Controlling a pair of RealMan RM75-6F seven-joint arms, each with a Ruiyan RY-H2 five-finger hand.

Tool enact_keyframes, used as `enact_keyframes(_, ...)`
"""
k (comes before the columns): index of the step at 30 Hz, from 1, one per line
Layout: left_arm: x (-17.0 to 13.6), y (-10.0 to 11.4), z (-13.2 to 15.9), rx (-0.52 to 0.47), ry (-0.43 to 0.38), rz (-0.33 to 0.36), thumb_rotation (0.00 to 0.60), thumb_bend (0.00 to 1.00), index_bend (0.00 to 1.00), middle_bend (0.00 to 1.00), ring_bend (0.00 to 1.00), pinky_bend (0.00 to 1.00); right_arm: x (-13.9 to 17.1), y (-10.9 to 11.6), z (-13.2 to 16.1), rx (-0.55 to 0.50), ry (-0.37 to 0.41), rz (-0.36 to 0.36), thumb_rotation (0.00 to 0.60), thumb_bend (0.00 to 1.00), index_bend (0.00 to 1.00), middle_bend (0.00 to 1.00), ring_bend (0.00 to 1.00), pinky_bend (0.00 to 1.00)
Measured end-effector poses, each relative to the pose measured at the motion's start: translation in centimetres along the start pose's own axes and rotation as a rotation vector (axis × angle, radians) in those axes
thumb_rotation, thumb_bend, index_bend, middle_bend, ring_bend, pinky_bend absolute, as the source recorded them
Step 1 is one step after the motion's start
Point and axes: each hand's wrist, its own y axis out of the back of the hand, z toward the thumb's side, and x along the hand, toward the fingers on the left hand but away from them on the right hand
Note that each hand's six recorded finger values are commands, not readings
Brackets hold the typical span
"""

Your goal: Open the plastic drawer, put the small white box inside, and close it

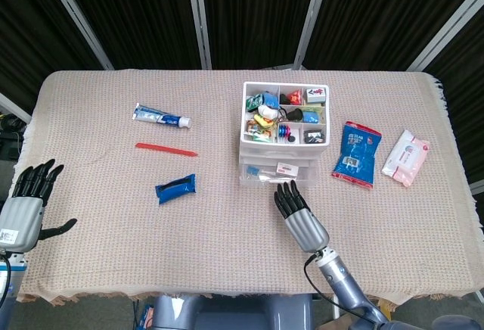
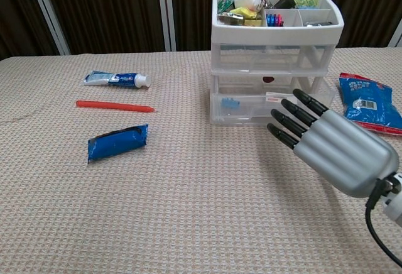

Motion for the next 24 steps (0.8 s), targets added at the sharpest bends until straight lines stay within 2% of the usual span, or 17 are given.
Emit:
enact_keyframes(12, 0.0, 0.1, -0.1, -0.006, 0.004, 0.0, 0.6, 0.09, 0.07, 0.0, 0.0, 0.0, -1.6, -0.7, -0.3, 0.037, -0.011, 0.025, 0.6, 0.2, 0.09, 0.0, 0.0, 0.0)
enact_keyframes(24, 0.0, 0.1, -0.1, -0.004, 0.006, 0.0, 0.6, 0.09, 0.07, 0.0, 0.0, 0.0, -3.6, -2.5, -2.4, 0.049, -0.077, 0.088, 0.6, 0.2, 0.1, 0.0, 0.0, 0.0)
